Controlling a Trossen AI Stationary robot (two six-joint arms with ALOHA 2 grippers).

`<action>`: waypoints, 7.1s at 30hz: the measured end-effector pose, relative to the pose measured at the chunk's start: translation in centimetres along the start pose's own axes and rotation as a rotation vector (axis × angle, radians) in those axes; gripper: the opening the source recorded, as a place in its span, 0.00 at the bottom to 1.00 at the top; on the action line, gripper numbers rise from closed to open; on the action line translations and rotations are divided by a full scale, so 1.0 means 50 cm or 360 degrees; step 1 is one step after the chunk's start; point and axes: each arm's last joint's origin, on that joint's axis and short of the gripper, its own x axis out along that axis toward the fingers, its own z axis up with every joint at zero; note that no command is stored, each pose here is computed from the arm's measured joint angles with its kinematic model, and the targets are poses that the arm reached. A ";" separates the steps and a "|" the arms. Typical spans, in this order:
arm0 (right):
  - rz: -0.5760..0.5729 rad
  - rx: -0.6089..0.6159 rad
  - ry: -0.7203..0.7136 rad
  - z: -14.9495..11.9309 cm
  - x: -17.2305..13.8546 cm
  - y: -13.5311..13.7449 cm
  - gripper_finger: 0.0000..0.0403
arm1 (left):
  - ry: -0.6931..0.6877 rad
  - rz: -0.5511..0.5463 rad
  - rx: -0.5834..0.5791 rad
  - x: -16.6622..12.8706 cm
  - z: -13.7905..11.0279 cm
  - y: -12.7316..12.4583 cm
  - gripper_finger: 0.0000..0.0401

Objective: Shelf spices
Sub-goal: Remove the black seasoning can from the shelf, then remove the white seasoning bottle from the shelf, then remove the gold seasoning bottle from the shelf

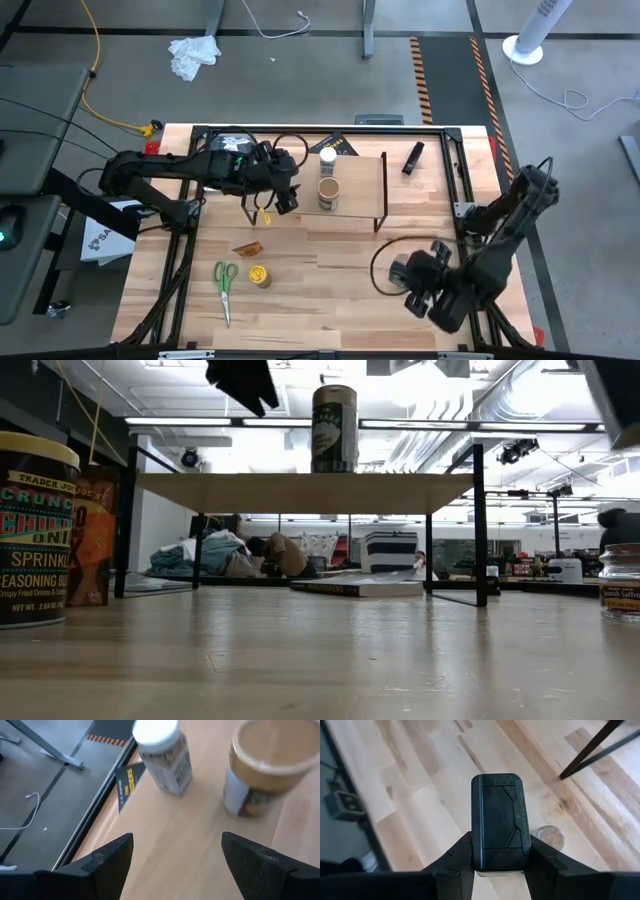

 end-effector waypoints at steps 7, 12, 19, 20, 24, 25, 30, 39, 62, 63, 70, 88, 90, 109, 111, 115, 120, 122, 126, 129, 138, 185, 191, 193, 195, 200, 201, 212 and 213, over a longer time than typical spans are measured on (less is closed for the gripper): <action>-0.0167 -0.0015 -0.0037 -0.019 0.069 0.035 0.31 | -0.0170 -0.0057 -0.0138 0.005 0.028 0.007 0.75; -0.0228 -0.0002 -0.0089 -0.011 0.100 0.039 0.31 | -0.0293 -0.0087 -0.0209 0.003 0.044 0.005 0.75; -0.0097 0.0114 -0.0100 -0.043 0.195 0.025 0.31 | -0.0346 -0.0106 -0.0233 -0.004 0.050 0.004 0.75; -0.0092 0.0130 -0.0101 -0.045 0.205 0.021 0.31 | -0.0352 -0.0113 -0.0233 -0.009 0.049 0.005 0.75; -0.0090 0.0191 -0.0091 -0.046 0.242 0.002 0.32 | -0.0407 -0.0139 -0.0249 -0.031 0.053 0.008 0.75; -0.0085 0.0202 -0.0092 -0.047 0.250 -0.002 0.32 | -0.0426 -0.0144 -0.0257 -0.038 0.054 0.010 0.75; -0.0007 0.0192 -0.0149 -0.043 0.274 -0.007 0.32 | -0.0484 -0.0142 -0.0278 -0.063 0.054 0.025 0.75; 0.0096 0.0166 -0.0010 -0.041 0.273 0.005 0.45 | -0.0564 -0.0116 -0.0272 -0.100 0.050 0.050 0.75; -0.0290 -0.0389 0.0099 0.056 0.125 0.021 0.78 | -0.0739 -0.0135 0.0072 -0.071 0.086 0.100 0.75; -0.0287 -0.0381 0.0090 0.066 0.116 0.023 0.78 | -0.0739 -0.0152 0.0018 -0.063 0.089 0.114 0.75; -0.0267 -0.0250 -0.0034 0.124 0.084 0.029 0.78 | -0.0634 -0.0377 -0.0137 0.050 0.103 0.194 0.75; -0.0161 0.0196 -0.0202 0.187 0.044 0.038 0.78 | -0.0499 -0.0731 0.0111 0.186 0.100 0.168 0.75; -0.0159 0.0226 -0.0229 0.188 0.043 0.039 0.78 | -0.0471 -0.0748 0.0100 0.198 0.098 0.164 0.75; -0.0118 0.0257 -0.0257 0.191 0.044 0.044 0.78 | -0.0253 -0.0807 0.0312 0.249 0.066 0.151 0.75; -0.0120 0.0255 -0.0260 0.191 0.044 0.044 0.78 | -0.0255 -0.0806 0.0324 0.251 0.066 0.151 0.75; -0.0124 0.0251 -0.0268 0.192 0.044 0.044 0.78 | -0.0270 -0.0802 0.0337 0.257 0.068 0.149 0.74; -0.0124 0.0250 -0.0268 0.192 0.043 0.044 0.78 | -0.0291 -0.0769 0.0424 0.271 0.068 0.145 0.63; -0.0125 0.0247 -0.0268 0.192 0.043 0.044 0.78 | -0.0304 -0.0765 0.0468 0.270 0.068 0.145 0.55; -0.0126 0.0243 -0.0267 0.192 0.043 0.044 0.78 | -0.0309 -0.0758 0.0477 0.264 0.069 0.147 0.47; -0.0130 0.0240 -0.0267 0.191 0.043 0.043 0.78 | -0.0367 -0.0701 0.0479 0.240 0.076 0.155 0.47; -0.0216 0.0137 -0.0241 0.196 0.048 0.030 0.78 | -0.0682 -0.0435 0.0452 -0.018 0.094 0.221 0.47; 0.0038 -0.0013 -0.0286 0.250 -0.123 -0.128 0.78 | 0.0004 -0.0793 0.0627 0.129 -0.240 -0.355 0.47; 0.0036 -0.0041 -0.0286 0.250 -0.123 -0.128 0.78 | 0.0025 -0.0783 0.0572 0.132 -0.238 -0.350 0.59; 0.0035 -0.0055 -0.0286 0.250 -0.123 -0.128 0.78 | 0.0016 -0.0786 0.0561 0.126 -0.234 -0.345 0.67; 0.0030 -0.0060 -0.0289 0.251 -0.122 -0.129 0.78 | 0.0001 -0.0809 0.0539 0.120 -0.226 -0.338 0.72; 0.0016 -0.0086 -0.0305 0.252 -0.122 -0.129 0.78 | -0.0042 -0.0891 0.0480 0.097 -0.204 -0.314 0.76; 0.0010 -0.0088 -0.0313 0.252 -0.122 -0.130 0.78 | -0.0059 -0.0893 0.0468 0.090 -0.199 -0.307 0.76; -0.0054 -0.0081 -0.0401 0.256 -0.123 -0.132 0.78 | -0.0460 -0.0598 0.0083 -0.007 -0.062 -0.134 0.76; -0.0054 -0.0079 -0.0406 0.256 -0.123 -0.131 0.78 | -0.0478 -0.0586 0.0064 -0.006 -0.049 -0.122 0.76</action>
